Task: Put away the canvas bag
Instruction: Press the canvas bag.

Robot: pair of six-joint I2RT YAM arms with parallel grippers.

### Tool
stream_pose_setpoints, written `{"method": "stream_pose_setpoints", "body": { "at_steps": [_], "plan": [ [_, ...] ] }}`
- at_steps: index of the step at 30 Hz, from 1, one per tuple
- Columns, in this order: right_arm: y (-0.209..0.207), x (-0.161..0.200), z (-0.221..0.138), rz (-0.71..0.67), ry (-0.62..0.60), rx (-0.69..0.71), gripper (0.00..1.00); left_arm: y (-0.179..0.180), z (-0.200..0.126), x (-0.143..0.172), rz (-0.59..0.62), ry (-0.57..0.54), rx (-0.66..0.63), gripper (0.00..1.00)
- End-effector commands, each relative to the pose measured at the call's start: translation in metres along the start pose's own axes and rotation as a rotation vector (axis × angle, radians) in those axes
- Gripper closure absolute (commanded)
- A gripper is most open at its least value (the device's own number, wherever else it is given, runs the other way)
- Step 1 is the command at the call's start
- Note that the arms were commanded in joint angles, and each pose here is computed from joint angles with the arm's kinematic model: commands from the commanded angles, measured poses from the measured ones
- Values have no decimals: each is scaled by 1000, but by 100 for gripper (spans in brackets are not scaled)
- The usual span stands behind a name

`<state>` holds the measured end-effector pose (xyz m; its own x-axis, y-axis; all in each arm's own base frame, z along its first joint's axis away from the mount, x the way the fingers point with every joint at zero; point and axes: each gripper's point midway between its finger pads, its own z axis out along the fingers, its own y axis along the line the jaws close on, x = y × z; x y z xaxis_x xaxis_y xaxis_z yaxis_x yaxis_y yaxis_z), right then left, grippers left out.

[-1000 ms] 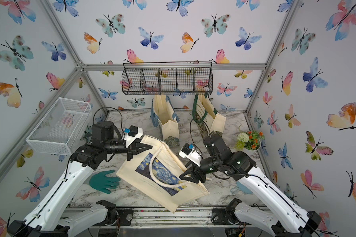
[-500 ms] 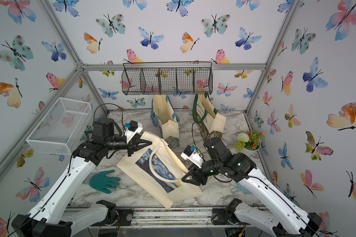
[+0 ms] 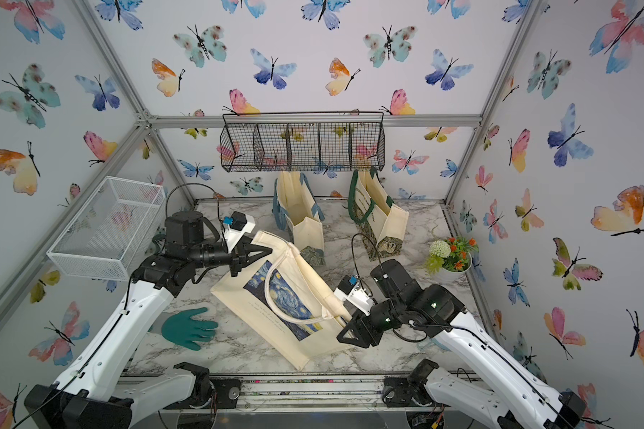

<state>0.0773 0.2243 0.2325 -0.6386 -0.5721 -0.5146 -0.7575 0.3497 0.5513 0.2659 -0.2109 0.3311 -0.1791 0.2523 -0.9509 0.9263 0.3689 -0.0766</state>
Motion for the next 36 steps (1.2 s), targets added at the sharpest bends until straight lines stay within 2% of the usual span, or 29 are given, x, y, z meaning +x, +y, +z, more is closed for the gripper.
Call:
{"method": "stream_pose_setpoints", "body": {
  "at_steps": [1, 18, 20, 24, 27, 30, 31, 33, 36],
  "plan": [
    [-2, 16, 5, 72, 61, -8, 56, 15, -9, -29, 54, -66, -78, 100],
    [-24, -49, 11, -10, -62, 95, 61, -22, -11, -34, 71, -151, 113, 100],
    [-26, -53, 12, -15, -69, 101, 68, -23, -11, -34, 71, -152, 118, 100],
    [-27, -54, 14, -10, -67, 99, 96, -23, -12, -33, 82, -152, 106, 100],
    [-27, -52, 12, -4, -59, 106, 98, -14, -13, -34, 73, -149, 39, 100],
    [-10, -56, 3, -23, -78, 54, 98, 4, -14, -35, 10, -164, -64, 100],
    [-3, -60, -2, -19, -92, 39, 98, 15, -15, -37, -42, -178, -125, 97],
    [4, -69, -14, 7, -118, 50, 98, 40, -19, -39, -170, -198, -249, 84],
    [16, -76, -29, -5, -127, 52, 98, 55, -20, -35, -217, -140, -317, 84]
  ]
}}
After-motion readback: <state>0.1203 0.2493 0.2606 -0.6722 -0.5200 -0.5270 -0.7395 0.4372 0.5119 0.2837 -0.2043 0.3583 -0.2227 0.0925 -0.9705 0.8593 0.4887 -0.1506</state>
